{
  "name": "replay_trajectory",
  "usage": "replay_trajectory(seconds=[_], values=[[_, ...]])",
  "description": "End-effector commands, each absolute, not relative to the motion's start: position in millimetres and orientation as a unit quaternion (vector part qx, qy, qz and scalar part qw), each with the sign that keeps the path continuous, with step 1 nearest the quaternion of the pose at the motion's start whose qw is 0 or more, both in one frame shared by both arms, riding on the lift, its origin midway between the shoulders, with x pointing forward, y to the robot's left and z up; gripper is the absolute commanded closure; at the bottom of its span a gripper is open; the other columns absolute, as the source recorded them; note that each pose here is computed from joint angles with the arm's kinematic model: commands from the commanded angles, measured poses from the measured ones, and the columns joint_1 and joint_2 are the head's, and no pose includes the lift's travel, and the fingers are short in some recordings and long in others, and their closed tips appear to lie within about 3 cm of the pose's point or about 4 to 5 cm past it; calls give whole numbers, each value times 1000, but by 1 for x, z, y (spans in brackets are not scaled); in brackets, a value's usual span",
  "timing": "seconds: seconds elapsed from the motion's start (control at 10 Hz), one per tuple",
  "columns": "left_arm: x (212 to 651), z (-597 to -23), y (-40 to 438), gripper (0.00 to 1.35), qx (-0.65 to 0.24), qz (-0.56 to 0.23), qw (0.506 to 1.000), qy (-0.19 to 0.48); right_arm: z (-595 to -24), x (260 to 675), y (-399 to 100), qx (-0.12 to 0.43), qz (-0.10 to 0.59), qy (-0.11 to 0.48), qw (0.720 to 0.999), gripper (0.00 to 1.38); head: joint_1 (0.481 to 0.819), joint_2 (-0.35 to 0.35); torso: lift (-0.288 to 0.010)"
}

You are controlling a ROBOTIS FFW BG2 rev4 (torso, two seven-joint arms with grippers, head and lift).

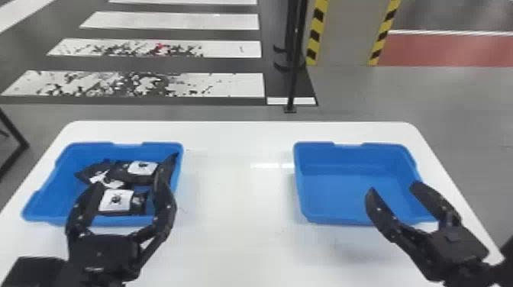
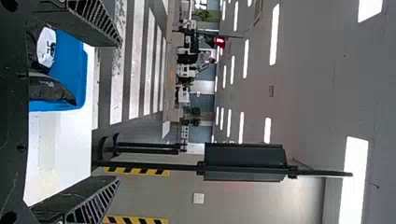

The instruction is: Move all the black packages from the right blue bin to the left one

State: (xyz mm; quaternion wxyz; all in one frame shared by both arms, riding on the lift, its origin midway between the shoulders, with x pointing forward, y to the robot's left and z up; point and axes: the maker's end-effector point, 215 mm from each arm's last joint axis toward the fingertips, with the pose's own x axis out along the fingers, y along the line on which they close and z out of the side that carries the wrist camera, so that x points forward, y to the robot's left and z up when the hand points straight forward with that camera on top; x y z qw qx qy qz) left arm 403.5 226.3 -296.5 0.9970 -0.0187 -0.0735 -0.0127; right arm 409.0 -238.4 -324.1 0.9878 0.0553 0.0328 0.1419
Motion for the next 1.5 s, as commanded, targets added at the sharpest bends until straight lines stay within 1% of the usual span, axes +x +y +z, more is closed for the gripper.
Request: replay_trajectory(seconds=[0.0,1.4], values=[[404,-297,227,-2,-19,-12,997,-73,-323,409,-238,55,142,32,988,200,695,-18,-140],[407,-294,223,-2,-28,-16,997,-75,-325,409,-238,55,142,33,988,200,695,-23,-140]])
